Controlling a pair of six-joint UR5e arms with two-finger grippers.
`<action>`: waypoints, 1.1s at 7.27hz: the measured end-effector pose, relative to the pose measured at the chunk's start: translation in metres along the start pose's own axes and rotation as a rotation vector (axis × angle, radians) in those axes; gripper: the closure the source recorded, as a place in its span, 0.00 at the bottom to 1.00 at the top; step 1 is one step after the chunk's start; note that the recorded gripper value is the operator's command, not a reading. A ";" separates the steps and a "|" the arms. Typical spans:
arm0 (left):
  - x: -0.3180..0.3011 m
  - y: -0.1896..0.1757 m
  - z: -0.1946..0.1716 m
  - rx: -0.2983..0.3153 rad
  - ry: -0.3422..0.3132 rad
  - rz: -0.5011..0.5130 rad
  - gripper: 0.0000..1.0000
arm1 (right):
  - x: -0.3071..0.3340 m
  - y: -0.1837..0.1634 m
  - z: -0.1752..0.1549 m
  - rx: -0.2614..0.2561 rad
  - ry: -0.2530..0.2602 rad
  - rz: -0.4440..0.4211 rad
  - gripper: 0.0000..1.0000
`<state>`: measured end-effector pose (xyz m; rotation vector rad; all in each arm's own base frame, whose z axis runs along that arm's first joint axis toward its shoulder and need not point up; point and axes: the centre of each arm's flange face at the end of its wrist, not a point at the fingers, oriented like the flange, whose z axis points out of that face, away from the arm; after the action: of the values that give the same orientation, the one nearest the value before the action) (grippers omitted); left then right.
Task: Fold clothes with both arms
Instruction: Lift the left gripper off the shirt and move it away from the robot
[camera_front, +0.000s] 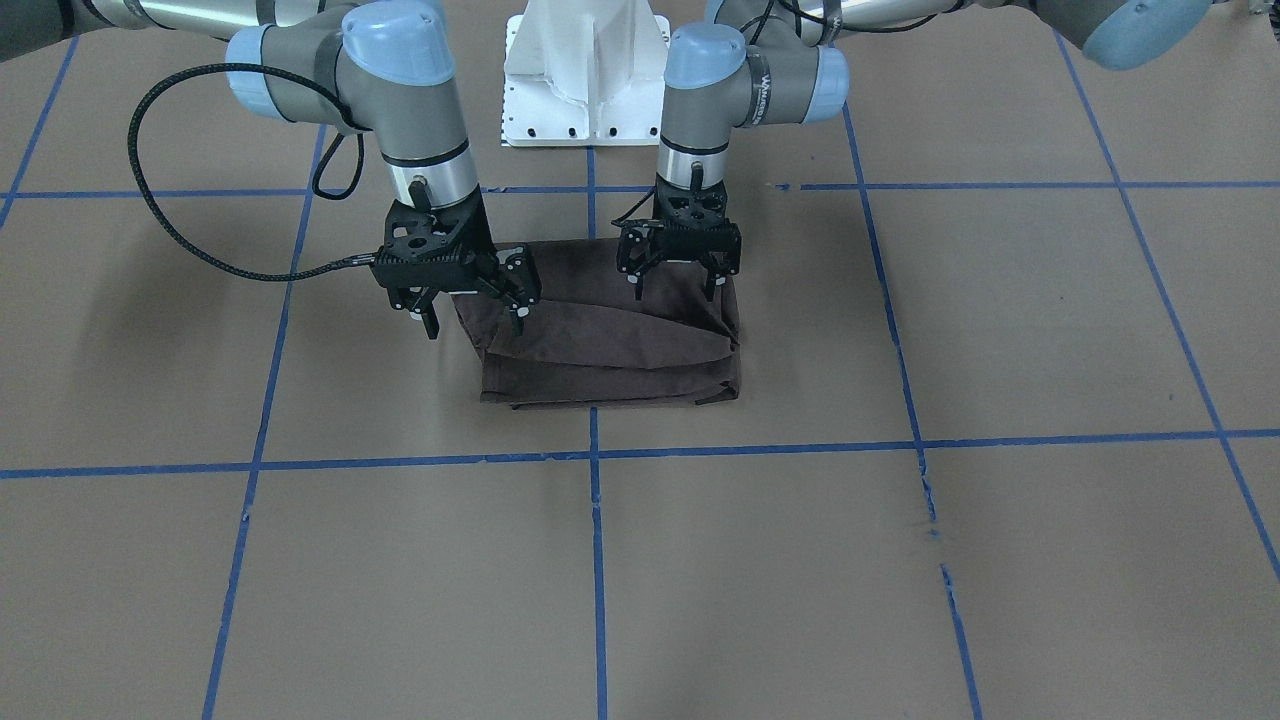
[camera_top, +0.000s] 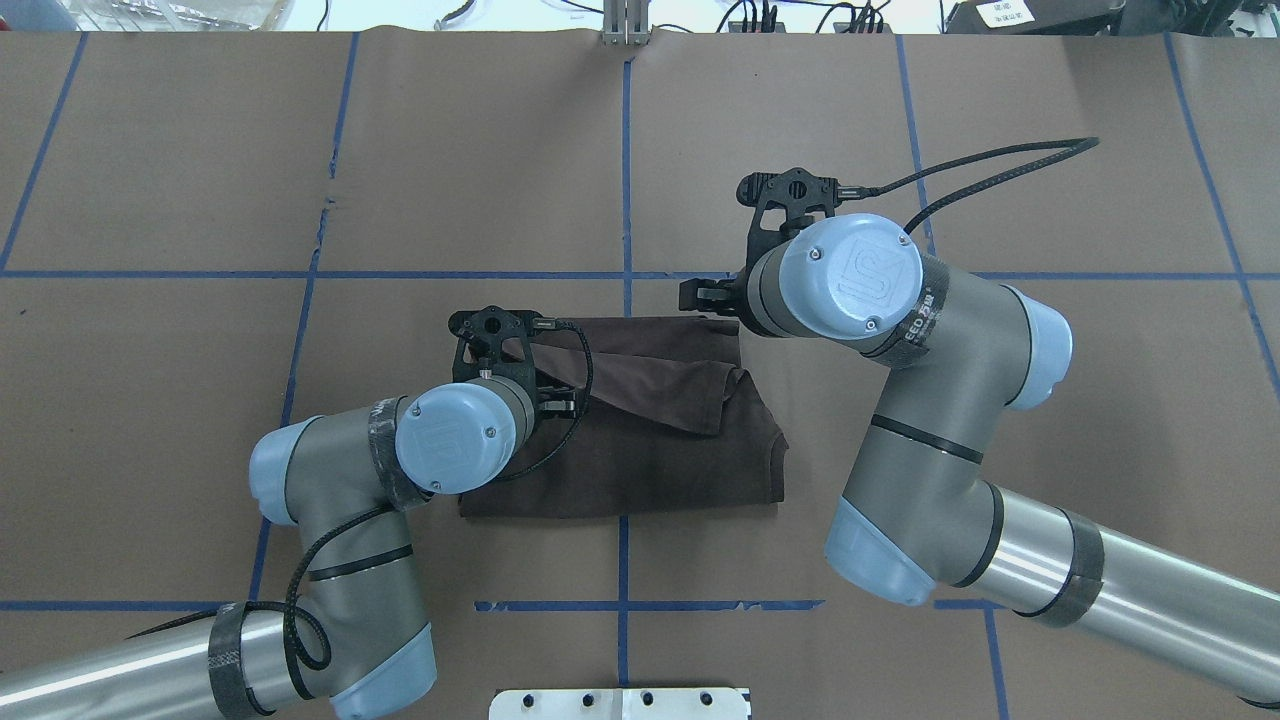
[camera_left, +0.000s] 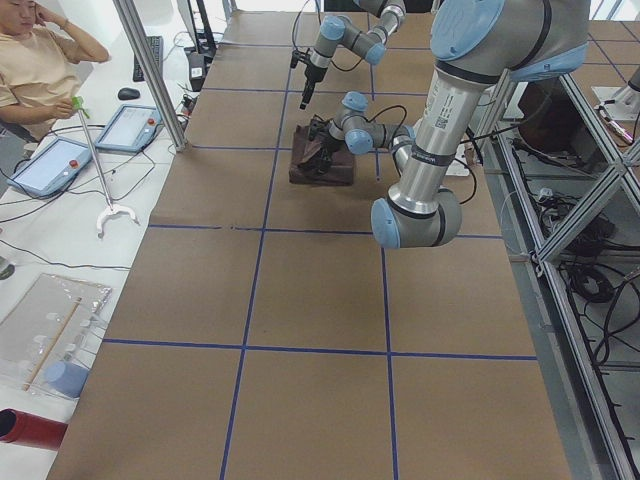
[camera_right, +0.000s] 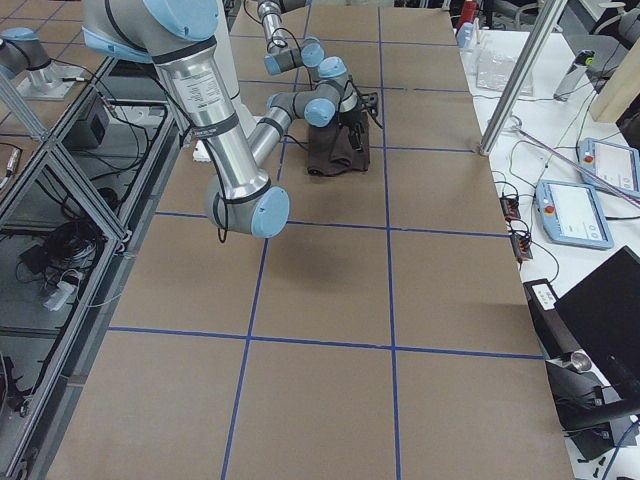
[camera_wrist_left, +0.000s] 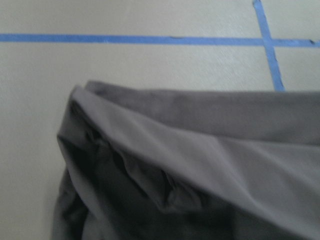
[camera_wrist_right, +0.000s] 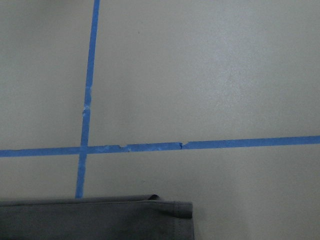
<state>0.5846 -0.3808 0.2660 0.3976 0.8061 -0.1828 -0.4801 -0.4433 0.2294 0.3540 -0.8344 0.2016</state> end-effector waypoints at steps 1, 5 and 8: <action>0.001 -0.008 0.000 0.007 -0.001 -0.003 0.00 | 0.000 0.000 0.000 0.000 -0.001 0.000 0.00; 0.000 -0.108 0.035 0.039 -0.094 -0.058 0.00 | 0.003 0.001 -0.003 0.001 -0.002 0.000 0.00; -0.042 -0.184 0.051 0.037 -0.150 -0.016 0.00 | -0.002 0.003 -0.012 0.003 -0.023 0.016 0.00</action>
<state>0.5337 -0.5690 0.2778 0.4070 0.6592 -0.2399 -0.4741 -0.4356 0.2213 0.3528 -0.8599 0.2145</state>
